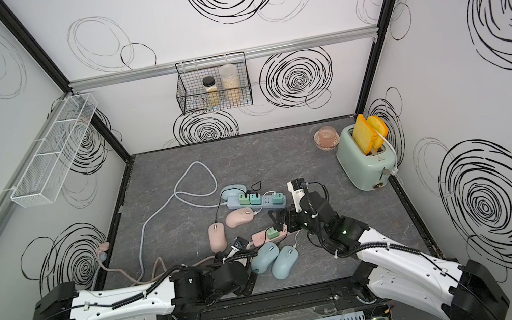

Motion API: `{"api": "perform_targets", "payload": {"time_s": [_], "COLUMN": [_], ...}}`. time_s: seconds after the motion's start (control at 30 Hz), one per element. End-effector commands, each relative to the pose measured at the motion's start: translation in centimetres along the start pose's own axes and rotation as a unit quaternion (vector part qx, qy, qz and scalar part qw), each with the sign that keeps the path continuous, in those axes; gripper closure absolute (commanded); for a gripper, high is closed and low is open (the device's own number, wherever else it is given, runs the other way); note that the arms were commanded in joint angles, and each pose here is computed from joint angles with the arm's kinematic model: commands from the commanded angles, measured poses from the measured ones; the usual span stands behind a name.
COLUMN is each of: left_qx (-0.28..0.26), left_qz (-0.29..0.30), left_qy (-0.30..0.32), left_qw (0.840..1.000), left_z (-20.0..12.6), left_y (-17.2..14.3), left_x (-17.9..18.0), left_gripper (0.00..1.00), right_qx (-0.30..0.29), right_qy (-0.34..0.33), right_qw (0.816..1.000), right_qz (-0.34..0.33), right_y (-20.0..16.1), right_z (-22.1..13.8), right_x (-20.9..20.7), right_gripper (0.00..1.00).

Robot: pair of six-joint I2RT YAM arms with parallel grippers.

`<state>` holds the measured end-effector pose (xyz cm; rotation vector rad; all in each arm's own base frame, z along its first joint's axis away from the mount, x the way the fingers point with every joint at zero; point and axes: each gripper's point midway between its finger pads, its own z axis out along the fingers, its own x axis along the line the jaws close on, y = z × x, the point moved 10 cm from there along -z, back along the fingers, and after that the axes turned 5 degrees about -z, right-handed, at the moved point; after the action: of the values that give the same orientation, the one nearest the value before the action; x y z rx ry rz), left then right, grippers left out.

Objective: Unplug the wireless mouse
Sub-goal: Pick up the mouse from the center of the board.

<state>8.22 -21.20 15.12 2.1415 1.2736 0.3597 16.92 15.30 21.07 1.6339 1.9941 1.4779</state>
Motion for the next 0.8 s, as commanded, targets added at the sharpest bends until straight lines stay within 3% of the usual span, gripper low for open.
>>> {"api": "perform_targets", "payload": {"time_s": [0.0, 0.23, 0.77], "left_qx": [-0.01, -0.007, 0.036], "left_qz": [-0.043, -0.096, -0.044], "left_qy": [0.019, -0.002, -0.019], "left_qw": [0.999, 0.995, 0.998], "left_z": [0.6, 2.3, 4.3], "left_y": [-0.2, -0.5, -0.2], "left_x": [2.2, 4.8, 3.1], "left_gripper": [0.03, 0.03, 0.02], "right_qx": [0.019, 0.028, 0.024], "right_qy": [0.002, 0.008, 0.014], "right_qw": [1.0, 0.999, 1.0], "right_qz": [0.009, 0.016, 0.015], "right_y": [-0.7, -1.6, -1.9], "right_z": [-0.1, -0.2, -0.5], "right_x": [-0.1, -0.5, -0.6], "right_gripper": [0.02, 0.02, 0.02]}}
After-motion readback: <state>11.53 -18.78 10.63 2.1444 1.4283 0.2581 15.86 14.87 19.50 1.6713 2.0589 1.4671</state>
